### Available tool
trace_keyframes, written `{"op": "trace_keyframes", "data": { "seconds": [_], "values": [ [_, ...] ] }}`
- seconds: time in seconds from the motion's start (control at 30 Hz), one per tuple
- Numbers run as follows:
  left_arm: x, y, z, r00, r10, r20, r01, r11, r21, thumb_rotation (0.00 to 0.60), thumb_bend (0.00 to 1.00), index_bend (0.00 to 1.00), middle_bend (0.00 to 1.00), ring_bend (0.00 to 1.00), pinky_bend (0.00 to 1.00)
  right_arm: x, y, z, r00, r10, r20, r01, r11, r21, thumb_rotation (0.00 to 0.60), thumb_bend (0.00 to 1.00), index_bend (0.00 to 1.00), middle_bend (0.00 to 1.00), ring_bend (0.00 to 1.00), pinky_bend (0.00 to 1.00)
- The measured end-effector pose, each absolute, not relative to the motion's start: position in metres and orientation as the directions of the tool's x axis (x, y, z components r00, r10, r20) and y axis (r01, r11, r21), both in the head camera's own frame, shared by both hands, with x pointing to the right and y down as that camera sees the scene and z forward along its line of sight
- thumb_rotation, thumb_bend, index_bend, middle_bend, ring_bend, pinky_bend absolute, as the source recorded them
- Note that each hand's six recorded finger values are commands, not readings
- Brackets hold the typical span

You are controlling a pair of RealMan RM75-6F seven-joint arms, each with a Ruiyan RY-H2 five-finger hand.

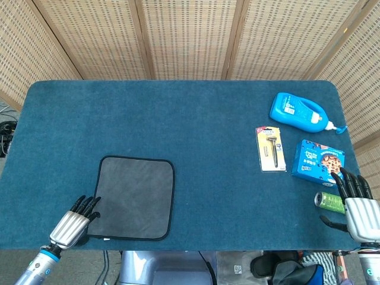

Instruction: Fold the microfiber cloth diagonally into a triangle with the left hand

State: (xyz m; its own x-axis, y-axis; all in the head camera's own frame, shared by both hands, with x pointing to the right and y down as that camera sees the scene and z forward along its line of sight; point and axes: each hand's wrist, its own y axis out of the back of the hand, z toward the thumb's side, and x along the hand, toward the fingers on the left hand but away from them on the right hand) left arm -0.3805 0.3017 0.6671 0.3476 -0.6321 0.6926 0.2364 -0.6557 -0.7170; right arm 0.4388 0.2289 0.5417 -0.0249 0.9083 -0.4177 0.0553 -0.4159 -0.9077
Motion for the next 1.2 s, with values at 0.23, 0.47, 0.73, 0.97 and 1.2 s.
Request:
{"op": "trace_keyframes", "data": {
  "seconds": [0.23, 0.47, 0.73, 0.97, 1.2],
  "values": [
    [-0.3778, 0.3028, 0.6729, 0.351, -0.631, 0.692, 0.24, -0.654, -0.718, 0.6, 0.19, 0.32, 0.0, 0.0, 0.0, 0.438, 0.2286, 0.5401, -0.023, 0.91, -0.414, 0.066, -0.412, -0.909, 0.6, 0.0, 0.0, 0.0, 0.0, 0.0],
    [-0.3748, 0.2997, 0.6733, 0.357, -0.652, 0.669, 0.233, -0.632, -0.74, 0.6, 0.31, 0.39, 0.0, 0.0, 0.0, 0.4385, 0.2283, 0.5394, -0.024, 0.911, -0.413, 0.068, -0.41, -0.909, 0.6, 0.0, 0.0, 0.0, 0.0, 0.0],
    [-0.3741, 0.2992, 0.6704, 0.371, -0.663, 0.651, 0.213, -0.621, -0.754, 0.6, 0.36, 0.45, 0.0, 0.0, 0.0, 0.4389, 0.228, 0.539, -0.025, 0.913, -0.408, 0.069, -0.406, -0.911, 0.6, 0.0, 0.0, 0.0, 0.0, 0.0],
    [-0.3753, 0.2989, 0.672, 0.368, -0.667, 0.648, 0.203, -0.622, -0.756, 0.6, 0.38, 0.53, 0.0, 0.0, 0.0, 0.4392, 0.228, 0.539, -0.026, 0.913, -0.408, 0.069, -0.405, -0.911, 0.6, 0.0, 0.0, 0.0, 0.0, 0.0],
    [-0.3761, 0.2969, 0.6716, 0.366, -0.674, 0.641, 0.197, -0.617, -0.762, 0.6, 0.39, 0.58, 0.0, 0.0, 0.0, 0.4393, 0.2281, 0.5388, -0.027, 0.913, -0.407, 0.067, -0.404, -0.912, 0.6, 0.0, 0.0, 0.0, 0.0, 0.0]
  ]
}}
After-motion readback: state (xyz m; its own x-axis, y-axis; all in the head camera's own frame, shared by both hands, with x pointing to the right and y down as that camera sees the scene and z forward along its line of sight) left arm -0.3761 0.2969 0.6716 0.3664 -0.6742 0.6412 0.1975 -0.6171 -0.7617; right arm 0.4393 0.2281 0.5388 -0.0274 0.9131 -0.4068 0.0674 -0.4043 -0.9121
